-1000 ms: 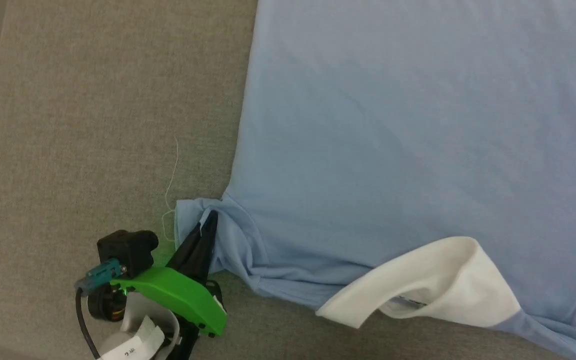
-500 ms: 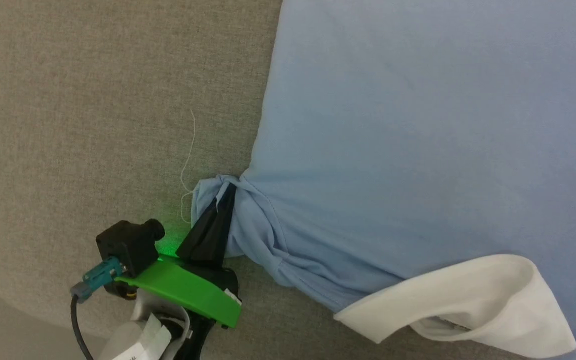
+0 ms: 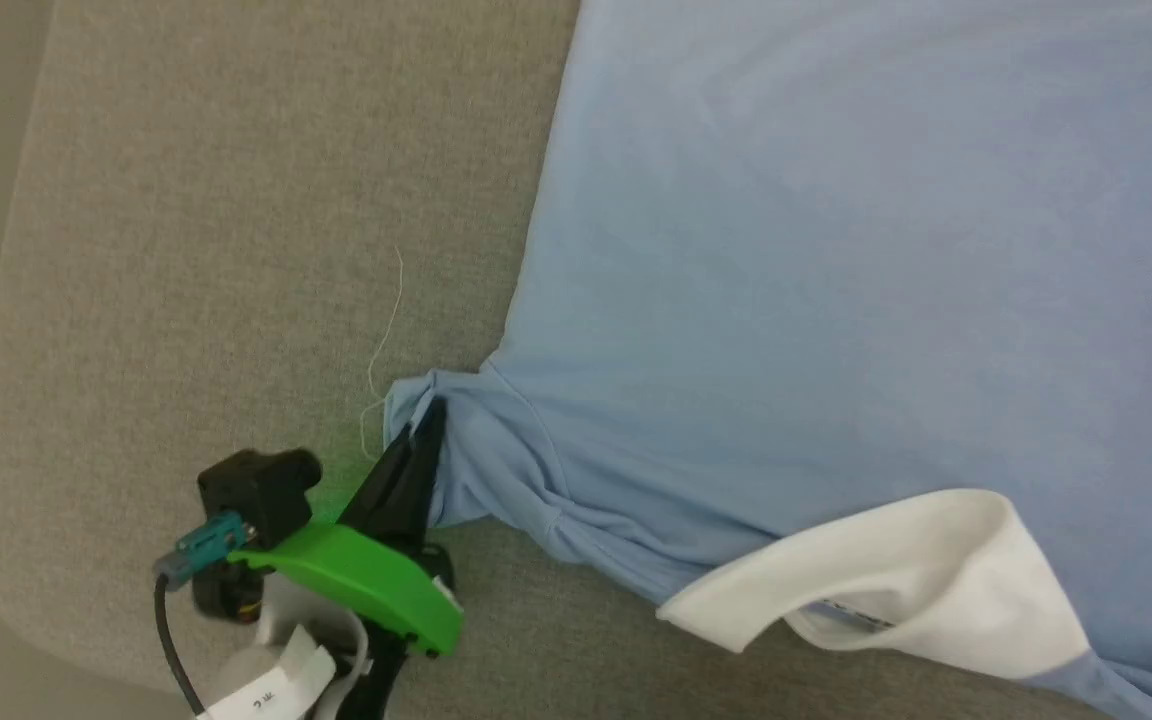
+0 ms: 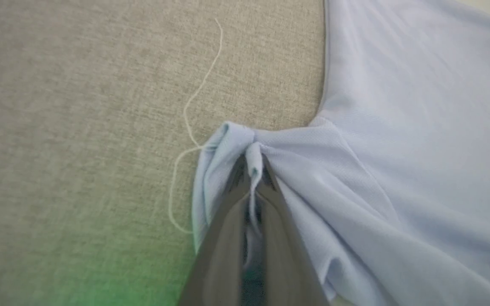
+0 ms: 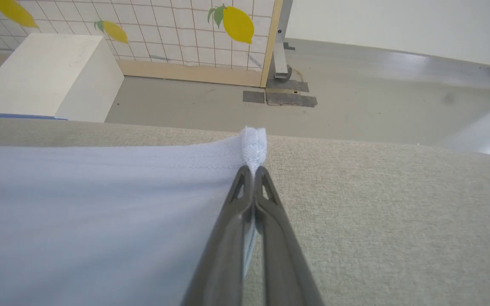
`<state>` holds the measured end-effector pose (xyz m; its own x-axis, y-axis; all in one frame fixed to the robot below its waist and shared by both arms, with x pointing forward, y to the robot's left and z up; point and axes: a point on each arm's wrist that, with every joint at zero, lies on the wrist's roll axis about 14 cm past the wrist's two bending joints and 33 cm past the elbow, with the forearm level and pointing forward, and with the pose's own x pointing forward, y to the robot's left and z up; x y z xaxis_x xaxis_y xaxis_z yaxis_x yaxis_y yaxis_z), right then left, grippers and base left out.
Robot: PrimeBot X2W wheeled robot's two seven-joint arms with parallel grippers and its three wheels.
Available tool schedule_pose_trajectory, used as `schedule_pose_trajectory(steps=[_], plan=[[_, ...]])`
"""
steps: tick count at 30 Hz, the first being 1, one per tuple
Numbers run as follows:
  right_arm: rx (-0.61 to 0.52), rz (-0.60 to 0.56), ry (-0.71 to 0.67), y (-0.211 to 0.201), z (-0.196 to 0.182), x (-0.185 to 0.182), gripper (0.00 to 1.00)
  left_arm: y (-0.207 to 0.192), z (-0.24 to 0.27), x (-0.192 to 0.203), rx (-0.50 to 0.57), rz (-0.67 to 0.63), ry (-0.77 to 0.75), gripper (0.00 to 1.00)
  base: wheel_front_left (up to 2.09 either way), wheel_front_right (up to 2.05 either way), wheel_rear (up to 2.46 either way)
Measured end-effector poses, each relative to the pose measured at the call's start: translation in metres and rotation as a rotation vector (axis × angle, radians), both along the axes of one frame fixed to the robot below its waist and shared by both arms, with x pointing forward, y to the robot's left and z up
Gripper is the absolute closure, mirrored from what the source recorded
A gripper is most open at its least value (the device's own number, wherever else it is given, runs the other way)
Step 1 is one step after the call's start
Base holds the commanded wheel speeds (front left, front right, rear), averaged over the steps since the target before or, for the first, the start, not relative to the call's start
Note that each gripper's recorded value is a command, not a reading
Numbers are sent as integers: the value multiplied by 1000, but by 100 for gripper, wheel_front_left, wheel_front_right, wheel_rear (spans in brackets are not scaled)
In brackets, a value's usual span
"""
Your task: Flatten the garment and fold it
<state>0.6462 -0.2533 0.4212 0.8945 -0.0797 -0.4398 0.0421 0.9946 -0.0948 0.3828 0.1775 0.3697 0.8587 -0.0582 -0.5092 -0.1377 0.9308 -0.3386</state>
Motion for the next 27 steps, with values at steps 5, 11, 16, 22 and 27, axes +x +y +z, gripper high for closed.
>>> schedule_pose_trajectory(steps=[5,11,16,22,27], plan=[[-5,-18,-50,-18,8,-49,100,7,8,-17,22,13,17,100,0,0,0],[18,-153,-25,-65,13,-135,100,3,19,-37,0,5,25,100,0,0,0],[68,-297,68,-98,6,-208,100,-3,31,-44,-5,-25,6,100,0,0,0],[171,-457,318,-112,-32,-304,100,-14,43,-42,-13,-69,-31,100,0,0,0],[258,-526,464,-104,-52,-355,100,-24,51,-41,-18,-105,-50,100,0,0,0]])
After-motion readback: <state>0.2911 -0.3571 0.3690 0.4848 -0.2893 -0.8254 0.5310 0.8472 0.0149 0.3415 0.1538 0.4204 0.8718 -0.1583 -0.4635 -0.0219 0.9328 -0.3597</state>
